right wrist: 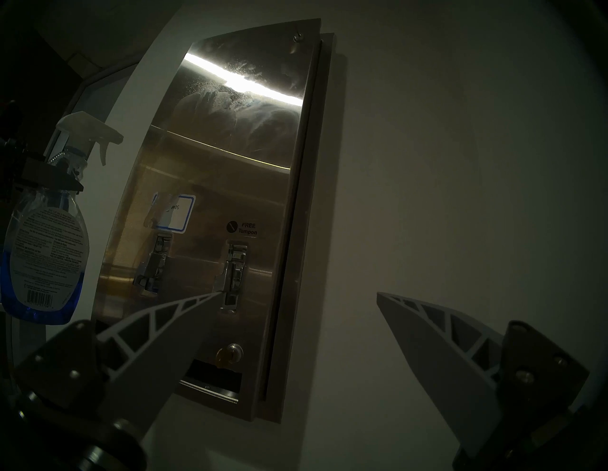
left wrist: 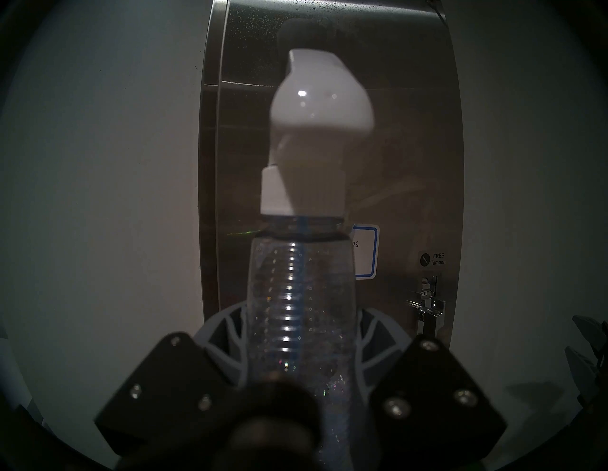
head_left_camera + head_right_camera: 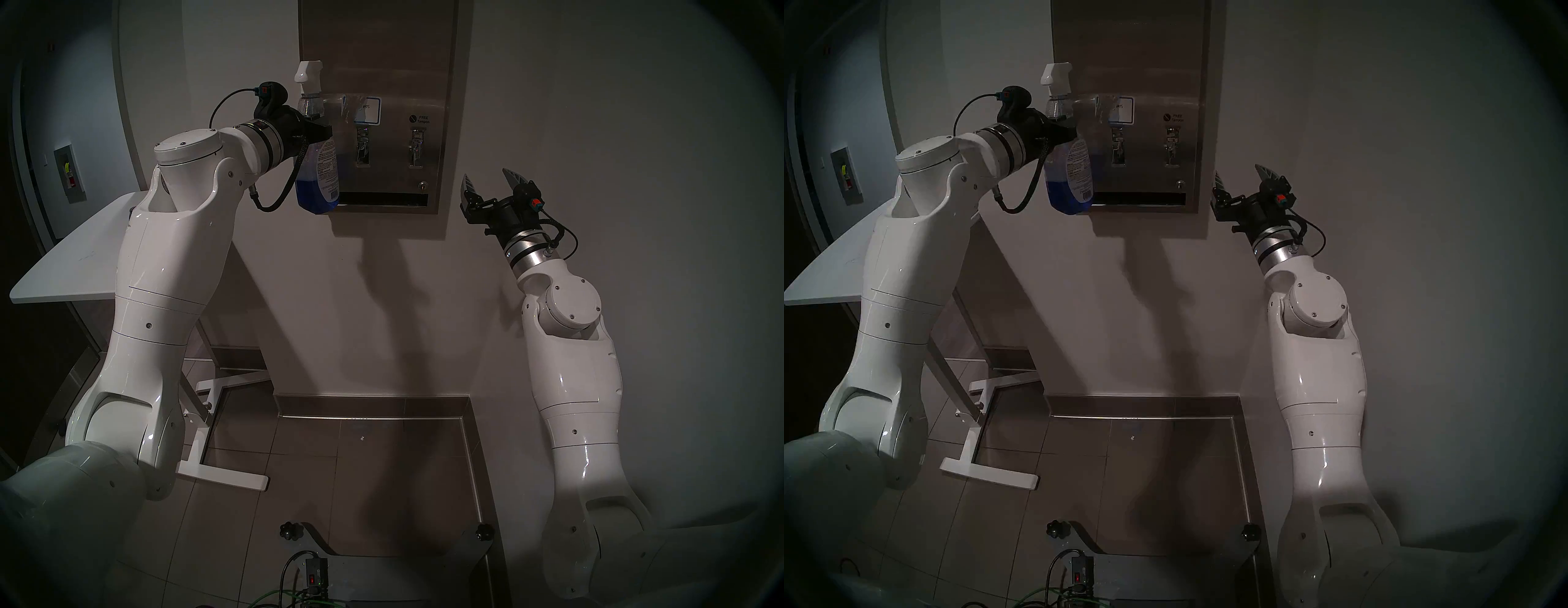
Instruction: Pick up the cleaner bottle and spray the cleaner onto the surface
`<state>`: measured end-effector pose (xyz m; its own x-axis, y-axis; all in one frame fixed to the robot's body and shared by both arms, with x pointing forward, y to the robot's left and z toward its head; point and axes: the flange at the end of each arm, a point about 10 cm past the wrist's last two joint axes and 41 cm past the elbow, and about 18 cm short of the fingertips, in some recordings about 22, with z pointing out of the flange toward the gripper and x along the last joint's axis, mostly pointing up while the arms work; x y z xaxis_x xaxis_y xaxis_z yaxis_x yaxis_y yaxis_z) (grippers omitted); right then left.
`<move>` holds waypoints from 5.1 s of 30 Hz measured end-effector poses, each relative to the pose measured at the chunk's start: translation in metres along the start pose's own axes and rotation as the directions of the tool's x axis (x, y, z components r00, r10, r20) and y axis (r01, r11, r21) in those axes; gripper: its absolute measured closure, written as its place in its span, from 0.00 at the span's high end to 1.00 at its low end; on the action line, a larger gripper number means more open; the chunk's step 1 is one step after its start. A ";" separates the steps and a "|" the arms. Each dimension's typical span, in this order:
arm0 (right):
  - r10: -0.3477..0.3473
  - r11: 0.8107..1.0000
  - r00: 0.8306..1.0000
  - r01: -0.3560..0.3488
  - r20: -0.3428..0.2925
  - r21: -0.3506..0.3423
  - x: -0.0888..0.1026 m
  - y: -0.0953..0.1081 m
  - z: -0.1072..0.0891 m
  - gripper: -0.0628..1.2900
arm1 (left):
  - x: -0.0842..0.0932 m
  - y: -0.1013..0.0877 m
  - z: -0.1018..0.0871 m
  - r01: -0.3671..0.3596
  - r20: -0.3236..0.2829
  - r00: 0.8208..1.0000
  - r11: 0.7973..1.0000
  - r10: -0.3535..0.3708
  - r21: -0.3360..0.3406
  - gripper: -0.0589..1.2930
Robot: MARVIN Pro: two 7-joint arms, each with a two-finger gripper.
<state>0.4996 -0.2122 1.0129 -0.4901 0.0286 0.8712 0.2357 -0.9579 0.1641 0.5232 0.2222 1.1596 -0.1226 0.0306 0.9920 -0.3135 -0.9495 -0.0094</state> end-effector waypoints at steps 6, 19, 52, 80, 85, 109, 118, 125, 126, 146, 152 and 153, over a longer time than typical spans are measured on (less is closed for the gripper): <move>-0.036 0.996 0.999 0.039 -0.035 0.086 0.020 -0.002 0.013 0.95 | -0.001 0.000 0.000 0.003 0.006 1.000 1.000 -0.003 0.003 0.33; -0.047 0.964 0.994 0.072 -0.101 0.254 0.068 -0.025 0.041 0.95 | -0.003 0.001 0.000 0.009 0.020 1.000 1.000 -0.009 -0.001 0.33; 0.158 0.915 0.987 -0.157 0.027 0.372 0.075 -0.084 0.116 0.95 | -0.006 0.001 -0.001 0.017 0.041 0.999 1.000 -0.017 -0.006 0.33; 0.162 0.866 0.981 -0.194 0.108 0.461 0.084 -0.088 0.160 0.95 | -0.005 0.002 -0.001 0.018 0.043 0.999 1.000 -0.017 -0.008 0.33; 0.167 0.850 0.978 -0.209 0.127 0.483 0.082 -0.099 0.168 0.95 | -0.005 0.002 -0.001 0.018 0.045 0.999 1.000 -0.018 -0.008 0.33; 0.177 0.787 0.972 -0.233 0.153 0.571 0.101 -0.141 0.202 0.95 | -0.007 0.002 -0.001 0.021 0.056 0.998 1.000 -0.020 -0.009 0.33; 0.175 0.767 0.966 -0.254 0.189 0.590 0.098 -0.149 0.214 0.95 | -0.008 0.001 -0.001 0.021 0.064 0.998 1.000 -0.021 -0.004 0.32; 0.173 0.756 0.962 -0.266 0.210 0.598 0.097 -0.153 0.222 0.95 | -0.010 0.001 -0.002 0.022 0.071 0.997 1.000 -0.022 -0.002 0.32; 0.172 0.754 0.962 -0.268 0.214 0.600 0.097 -0.154 0.223 0.95 | -0.010 0.001 -0.002 0.022 0.072 0.997 1.000 -0.022 -0.001 0.32; 0.160 0.740 0.960 -0.270 0.229 0.616 0.116 -0.169 0.244 0.95 | -0.008 0.000 -0.002 0.023 0.070 0.997 1.000 -0.023 0.002 0.32; 0.151 0.742 0.959 -0.269 0.238 0.614 0.120 -0.171 0.248 0.95 | -0.006 0.001 -0.003 0.022 0.064 0.998 1.000 -0.022 0.001 0.32; 0.149 0.743 0.959 -0.269 0.241 0.613 0.120 -0.171 0.249 0.95 | -0.006 0.001 -0.003 0.022 0.063 0.998 1.000 -0.022 0.001 0.32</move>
<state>0.6094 0.0260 1.2049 -0.2327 -0.0460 0.9715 0.8216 -0.5438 0.1710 0.5208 0.2224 1.1536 -0.0558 0.0317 0.9979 -0.3149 -0.9490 0.0125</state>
